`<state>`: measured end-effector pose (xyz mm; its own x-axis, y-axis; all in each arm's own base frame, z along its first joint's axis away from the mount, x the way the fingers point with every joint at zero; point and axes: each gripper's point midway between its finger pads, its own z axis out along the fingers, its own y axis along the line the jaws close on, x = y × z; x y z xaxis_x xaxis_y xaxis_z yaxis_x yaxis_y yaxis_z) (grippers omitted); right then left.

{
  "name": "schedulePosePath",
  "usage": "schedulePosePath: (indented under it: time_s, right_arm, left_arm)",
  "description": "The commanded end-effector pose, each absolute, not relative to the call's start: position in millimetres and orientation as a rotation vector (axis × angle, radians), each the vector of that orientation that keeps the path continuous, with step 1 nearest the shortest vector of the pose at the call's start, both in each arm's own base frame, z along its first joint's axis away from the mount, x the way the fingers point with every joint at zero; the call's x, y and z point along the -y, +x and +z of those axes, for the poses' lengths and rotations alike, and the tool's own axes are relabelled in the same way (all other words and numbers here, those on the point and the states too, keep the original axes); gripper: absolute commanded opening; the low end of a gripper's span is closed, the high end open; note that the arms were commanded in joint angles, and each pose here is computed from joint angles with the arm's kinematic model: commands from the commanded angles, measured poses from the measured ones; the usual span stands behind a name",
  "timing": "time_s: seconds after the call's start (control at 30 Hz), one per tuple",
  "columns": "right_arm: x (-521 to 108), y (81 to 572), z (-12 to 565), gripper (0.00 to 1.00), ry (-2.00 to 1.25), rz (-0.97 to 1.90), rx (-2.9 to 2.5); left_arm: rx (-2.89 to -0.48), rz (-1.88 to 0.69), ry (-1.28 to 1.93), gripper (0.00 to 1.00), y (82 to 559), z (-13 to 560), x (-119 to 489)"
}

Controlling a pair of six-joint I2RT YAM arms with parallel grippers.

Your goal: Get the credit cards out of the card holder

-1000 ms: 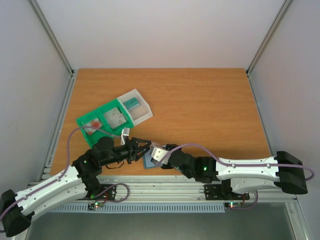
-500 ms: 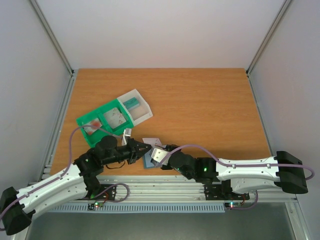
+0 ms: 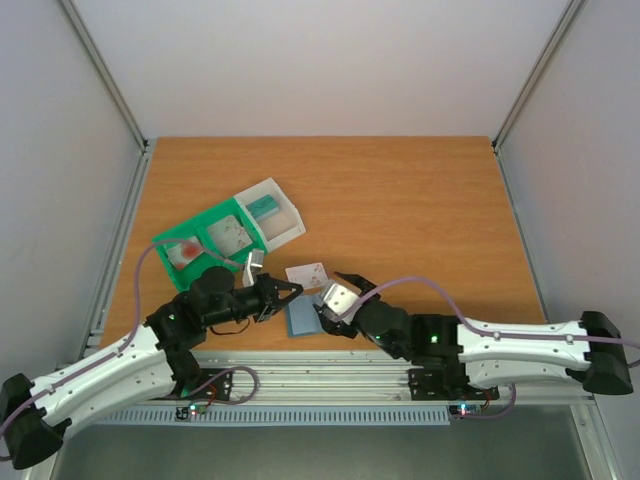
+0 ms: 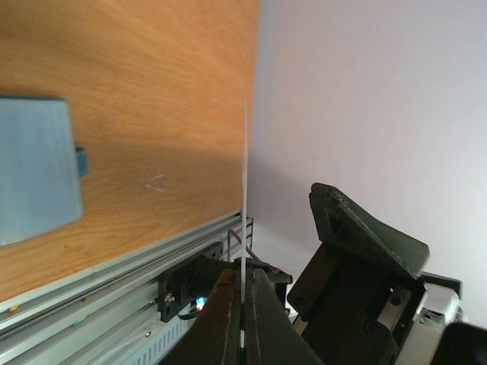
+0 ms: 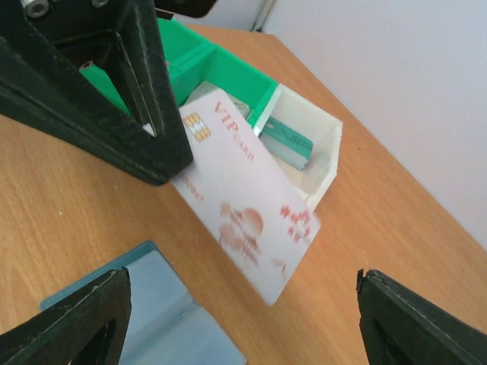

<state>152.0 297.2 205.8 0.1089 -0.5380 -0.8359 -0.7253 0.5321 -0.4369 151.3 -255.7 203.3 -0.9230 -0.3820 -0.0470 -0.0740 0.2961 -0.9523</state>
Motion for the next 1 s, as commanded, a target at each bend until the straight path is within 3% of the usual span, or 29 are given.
schedulePosePath:
  time_s: [0.0,0.13,0.47,0.97]
  right_arm:
    - [-274,144,215,0.86,-0.977,0.335,-1.692]
    - [-250,139,221,0.98,-0.873,0.410,-1.797]
    - [-222,120,218,0.98,-0.745,0.600,-1.968]
    - [-238,107,218,0.98,-0.591,0.819,-2.103]
  left_arm:
    - [-2.175,-1.624,-0.196,0.00,158,237,259]
    - [-2.161,-1.536,-0.108,0.00,160,242,255]
    - [-2.256,-1.170,-0.048,0.00,182,232,224]
    - [-2.311,-0.742,-0.366,0.00,239,215,133]
